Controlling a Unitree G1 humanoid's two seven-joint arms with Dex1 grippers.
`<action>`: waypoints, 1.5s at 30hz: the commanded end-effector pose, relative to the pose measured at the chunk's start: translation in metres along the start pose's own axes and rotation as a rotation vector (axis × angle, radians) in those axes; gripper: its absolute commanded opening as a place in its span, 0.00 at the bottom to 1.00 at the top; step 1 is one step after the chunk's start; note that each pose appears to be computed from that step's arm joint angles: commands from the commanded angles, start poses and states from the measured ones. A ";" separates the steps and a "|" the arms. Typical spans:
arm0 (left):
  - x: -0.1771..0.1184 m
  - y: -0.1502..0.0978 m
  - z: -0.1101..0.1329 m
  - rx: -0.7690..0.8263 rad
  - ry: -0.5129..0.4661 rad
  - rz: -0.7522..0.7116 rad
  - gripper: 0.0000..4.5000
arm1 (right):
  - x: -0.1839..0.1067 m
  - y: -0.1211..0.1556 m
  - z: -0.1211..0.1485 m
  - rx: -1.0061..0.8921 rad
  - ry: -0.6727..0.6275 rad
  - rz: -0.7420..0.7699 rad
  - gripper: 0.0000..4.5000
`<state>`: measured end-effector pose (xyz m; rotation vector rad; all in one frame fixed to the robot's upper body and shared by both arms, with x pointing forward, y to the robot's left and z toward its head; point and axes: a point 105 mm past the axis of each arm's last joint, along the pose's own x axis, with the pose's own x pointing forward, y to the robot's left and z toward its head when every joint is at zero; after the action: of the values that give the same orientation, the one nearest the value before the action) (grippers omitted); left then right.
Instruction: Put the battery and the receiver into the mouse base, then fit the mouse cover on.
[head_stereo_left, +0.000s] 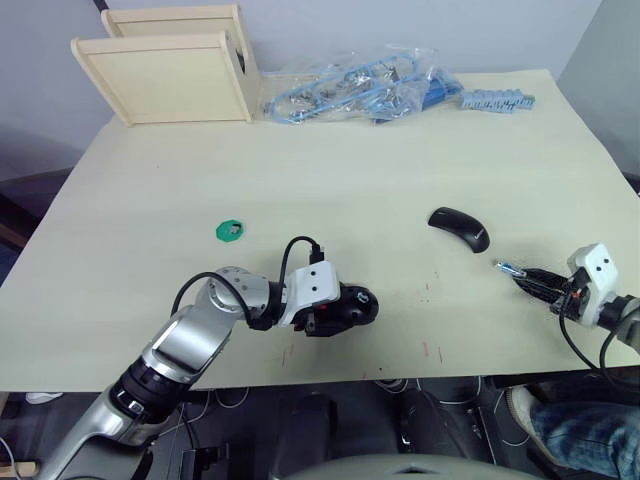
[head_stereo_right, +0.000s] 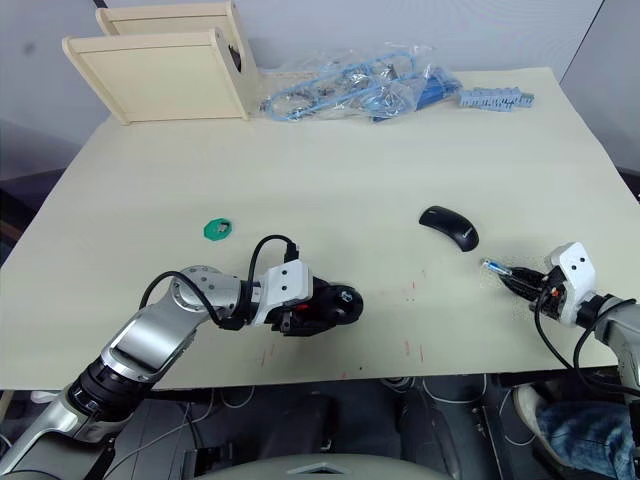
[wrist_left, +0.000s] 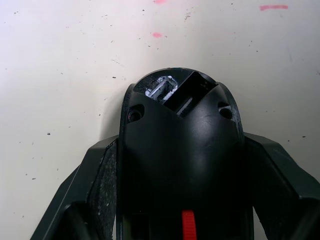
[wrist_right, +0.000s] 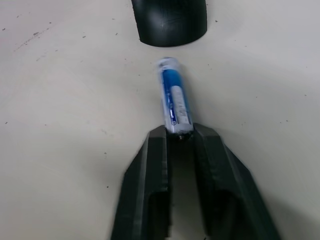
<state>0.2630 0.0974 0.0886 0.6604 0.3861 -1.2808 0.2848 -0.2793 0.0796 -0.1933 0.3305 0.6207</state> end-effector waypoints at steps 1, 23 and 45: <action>-0.001 -0.002 -0.002 0.007 0.021 -0.004 0.66 | 0.001 0.005 0.010 -0.039 -0.026 0.025 0.00; -0.001 -0.001 -0.006 0.017 0.032 -0.020 0.66 | -0.004 0.133 0.102 -0.116 0.125 0.425 0.00; -0.004 -0.005 -0.008 0.010 0.043 -0.035 0.66 | 0.050 0.191 0.089 0.051 0.360 0.442 0.00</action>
<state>0.2623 0.0995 0.0900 0.6800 0.3892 -1.3022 0.2296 -0.0781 0.1270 -0.1693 0.7545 1.0195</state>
